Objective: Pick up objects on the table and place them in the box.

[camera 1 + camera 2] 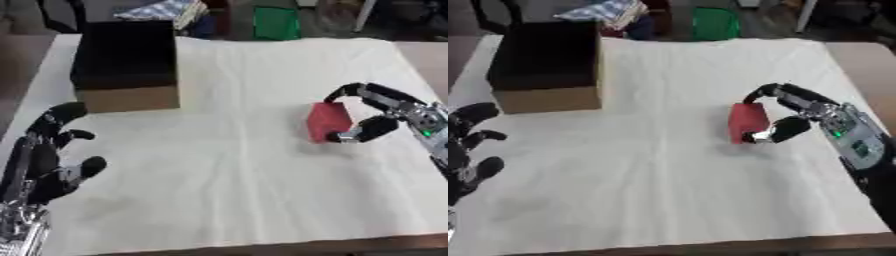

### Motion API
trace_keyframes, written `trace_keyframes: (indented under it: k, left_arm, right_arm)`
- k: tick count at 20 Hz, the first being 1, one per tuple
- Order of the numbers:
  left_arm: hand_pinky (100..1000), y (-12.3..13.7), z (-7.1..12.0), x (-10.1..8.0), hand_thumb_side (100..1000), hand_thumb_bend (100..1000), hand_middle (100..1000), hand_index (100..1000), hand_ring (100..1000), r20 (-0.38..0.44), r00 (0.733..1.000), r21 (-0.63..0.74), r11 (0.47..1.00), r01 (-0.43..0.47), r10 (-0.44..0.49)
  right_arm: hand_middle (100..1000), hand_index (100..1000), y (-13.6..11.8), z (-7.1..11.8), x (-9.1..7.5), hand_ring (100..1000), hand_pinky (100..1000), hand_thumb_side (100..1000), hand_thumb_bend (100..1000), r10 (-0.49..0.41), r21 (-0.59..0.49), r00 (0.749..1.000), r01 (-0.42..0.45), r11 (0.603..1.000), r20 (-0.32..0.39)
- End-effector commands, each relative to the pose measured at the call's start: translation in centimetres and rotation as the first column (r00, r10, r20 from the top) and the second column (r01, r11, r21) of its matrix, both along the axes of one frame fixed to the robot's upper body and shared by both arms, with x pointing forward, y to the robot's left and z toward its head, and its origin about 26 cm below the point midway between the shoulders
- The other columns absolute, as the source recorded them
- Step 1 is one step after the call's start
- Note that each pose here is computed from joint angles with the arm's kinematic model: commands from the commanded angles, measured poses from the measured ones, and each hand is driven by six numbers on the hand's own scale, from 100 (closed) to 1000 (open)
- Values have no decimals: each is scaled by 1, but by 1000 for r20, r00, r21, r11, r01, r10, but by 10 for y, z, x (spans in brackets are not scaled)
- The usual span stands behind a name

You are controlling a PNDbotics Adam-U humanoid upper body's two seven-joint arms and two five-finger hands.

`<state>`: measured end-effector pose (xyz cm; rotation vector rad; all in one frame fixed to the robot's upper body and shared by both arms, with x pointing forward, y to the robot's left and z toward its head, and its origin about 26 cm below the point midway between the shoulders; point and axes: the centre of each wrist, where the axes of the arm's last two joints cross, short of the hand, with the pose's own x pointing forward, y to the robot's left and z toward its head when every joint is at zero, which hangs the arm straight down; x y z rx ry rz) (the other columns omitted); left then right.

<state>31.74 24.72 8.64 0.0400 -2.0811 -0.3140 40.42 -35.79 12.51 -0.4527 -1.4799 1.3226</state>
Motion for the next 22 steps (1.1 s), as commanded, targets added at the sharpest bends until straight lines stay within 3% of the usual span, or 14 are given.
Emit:
trace_keyframes:
  k: [1, 12, 22]
  left_arm:
    - [601, 1, 7, 1, 448, 1000, 757, 736, 834, 24, 1000, 8, 1000, 10, -10]
    - [601, 1, 6, 1, 442, 1000, 757, 736, 835, 21, 1000, 8, 1000, 10, -10]
    - [601, 1, 7, 1, 440, 1000, 757, 736, 834, 23, 1000, 8, 1000, 12, -12]
  right_arm:
    - [757, 781, -9, 8, 1, 928, 1000, 333, 506, -31, -25, 999, 31, 999, 20]
    - [632, 665, -9, 12, 2, 893, 1000, 218, 422, -51, -17, 997, 52, 998, 56]
    - [623, 658, 3, 40, 7, 887, 1000, 171, 415, -6, -4, 992, 6, 1000, 127]
